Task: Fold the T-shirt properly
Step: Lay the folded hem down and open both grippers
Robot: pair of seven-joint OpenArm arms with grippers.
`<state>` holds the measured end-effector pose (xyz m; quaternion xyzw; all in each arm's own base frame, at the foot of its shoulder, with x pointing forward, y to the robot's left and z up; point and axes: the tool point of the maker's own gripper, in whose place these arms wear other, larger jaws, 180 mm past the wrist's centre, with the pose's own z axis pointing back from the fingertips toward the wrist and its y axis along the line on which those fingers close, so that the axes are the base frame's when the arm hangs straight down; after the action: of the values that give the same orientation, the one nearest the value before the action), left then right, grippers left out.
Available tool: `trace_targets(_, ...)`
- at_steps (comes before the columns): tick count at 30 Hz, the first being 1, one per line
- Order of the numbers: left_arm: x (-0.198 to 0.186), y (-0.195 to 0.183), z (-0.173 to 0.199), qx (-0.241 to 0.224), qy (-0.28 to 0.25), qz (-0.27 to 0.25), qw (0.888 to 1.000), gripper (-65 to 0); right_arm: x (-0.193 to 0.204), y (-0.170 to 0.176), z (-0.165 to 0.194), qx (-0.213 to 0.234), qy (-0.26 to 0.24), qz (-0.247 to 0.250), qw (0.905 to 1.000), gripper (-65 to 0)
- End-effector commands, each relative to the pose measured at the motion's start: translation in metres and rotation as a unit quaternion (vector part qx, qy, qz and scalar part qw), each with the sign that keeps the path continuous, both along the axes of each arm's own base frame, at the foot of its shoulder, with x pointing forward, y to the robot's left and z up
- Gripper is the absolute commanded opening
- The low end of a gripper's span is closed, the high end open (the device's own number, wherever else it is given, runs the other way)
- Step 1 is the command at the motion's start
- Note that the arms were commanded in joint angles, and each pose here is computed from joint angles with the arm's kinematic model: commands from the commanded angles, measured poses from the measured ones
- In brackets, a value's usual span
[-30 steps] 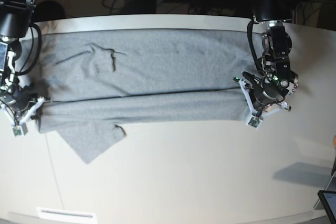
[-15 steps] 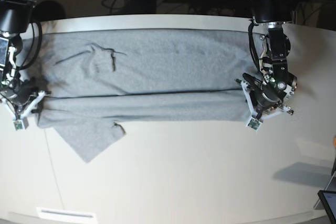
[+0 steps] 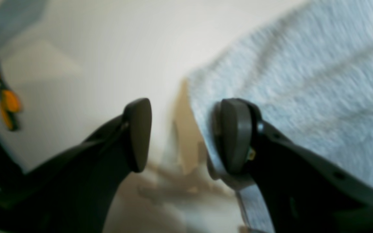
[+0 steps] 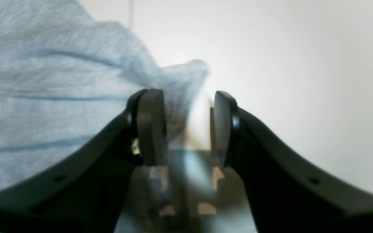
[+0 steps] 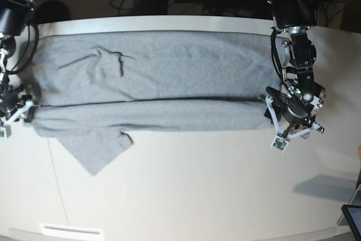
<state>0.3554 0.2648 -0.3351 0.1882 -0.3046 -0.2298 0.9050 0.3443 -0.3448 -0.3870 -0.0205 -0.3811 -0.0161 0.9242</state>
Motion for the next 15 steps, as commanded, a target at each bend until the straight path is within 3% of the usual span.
trace_targets(1, 0.003, 0.007, 0.012, 0.011, -0.007, 0.009, 1.0, -30.9, 0.013, -0.012, 0.028, -0.017, -0.039, -0.003, 0.9991, -40.0)
trace_targets(6, 0.001, -0.003, 0.023, 0.017, -0.019, -0.002, 1.0, -31.2, 0.011, -0.008, 0.037, -0.031, -0.038, 0.008, 0.9987, -40.0)
trace_targets(15, -0.026, 0.001, 0.007, 0.034, 0.014, 0.002, 0.999, -31.4, 0.015, -0.003, 0.056, -0.047, -0.049, 0.019, 0.9975, -40.2)
